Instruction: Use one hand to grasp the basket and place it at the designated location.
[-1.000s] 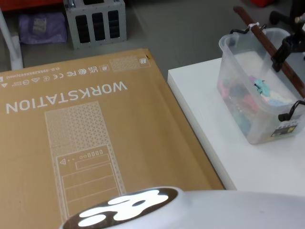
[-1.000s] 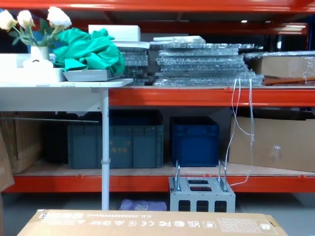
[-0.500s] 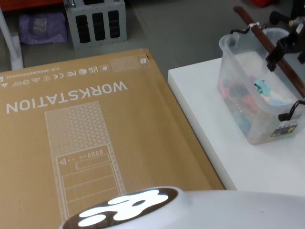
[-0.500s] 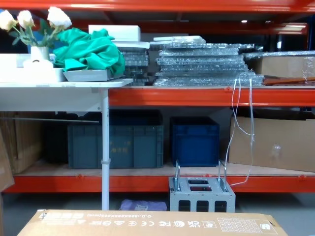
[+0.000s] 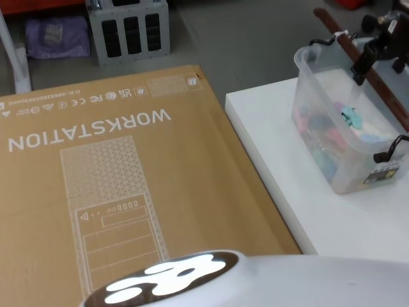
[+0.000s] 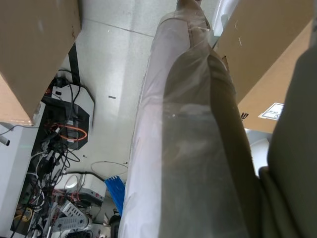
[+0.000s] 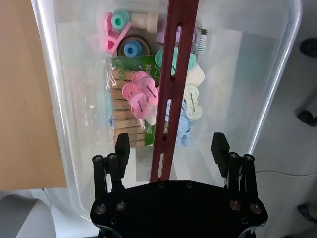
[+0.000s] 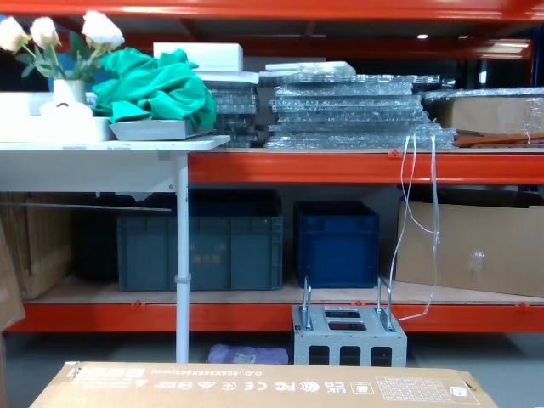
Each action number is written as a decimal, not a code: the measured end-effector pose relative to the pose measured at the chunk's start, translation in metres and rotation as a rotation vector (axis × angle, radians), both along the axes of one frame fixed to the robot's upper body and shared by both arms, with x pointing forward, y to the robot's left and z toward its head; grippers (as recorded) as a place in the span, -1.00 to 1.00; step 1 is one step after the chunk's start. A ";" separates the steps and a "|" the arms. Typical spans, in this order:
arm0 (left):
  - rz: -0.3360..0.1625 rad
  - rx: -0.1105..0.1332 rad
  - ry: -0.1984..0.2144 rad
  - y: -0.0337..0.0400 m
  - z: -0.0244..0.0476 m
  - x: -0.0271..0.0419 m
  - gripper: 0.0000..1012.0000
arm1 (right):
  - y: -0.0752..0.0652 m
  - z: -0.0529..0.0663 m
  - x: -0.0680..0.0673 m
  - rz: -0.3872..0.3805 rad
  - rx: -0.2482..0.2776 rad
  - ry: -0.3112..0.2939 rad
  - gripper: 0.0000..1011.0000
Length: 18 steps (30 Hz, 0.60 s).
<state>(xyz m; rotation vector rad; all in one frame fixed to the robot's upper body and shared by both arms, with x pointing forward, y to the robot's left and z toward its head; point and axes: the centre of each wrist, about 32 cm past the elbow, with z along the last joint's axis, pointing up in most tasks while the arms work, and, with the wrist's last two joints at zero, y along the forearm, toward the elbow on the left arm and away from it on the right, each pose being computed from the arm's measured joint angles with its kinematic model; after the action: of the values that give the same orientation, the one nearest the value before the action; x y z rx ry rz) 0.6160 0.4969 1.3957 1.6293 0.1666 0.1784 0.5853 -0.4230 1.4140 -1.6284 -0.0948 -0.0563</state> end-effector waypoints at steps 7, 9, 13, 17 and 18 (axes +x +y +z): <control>0.000 0.000 0.000 0.0001 0.0000 0.0000 -1.00 | -0.007 -0.014 0.005 0.007 0.039 0.041 0.98; 0.000 0.000 0.000 -0.0001 0.0000 0.0000 -1.00 | -0.009 -0.018 0.005 0.009 0.048 0.053 0.98; 0.000 0.000 0.000 0.0000 0.0000 0.0000 -1.00 | -0.011 -0.025 0.006 0.011 0.055 0.068 0.98; 0.000 0.000 0.000 0.0000 0.0000 0.0000 -1.00 | -0.012 -0.031 0.006 0.013 0.061 0.078 0.98; 0.000 0.000 0.000 0.0000 0.0000 0.0000 -1.00 | -0.013 -0.031 0.006 0.014 0.062 0.079 0.98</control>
<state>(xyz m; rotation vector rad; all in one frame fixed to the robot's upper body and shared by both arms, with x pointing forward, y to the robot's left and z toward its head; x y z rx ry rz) 0.6160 0.4968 1.3957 1.6292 0.1665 0.1782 0.5913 -0.4356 1.3827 -1.5656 -0.0433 0.0150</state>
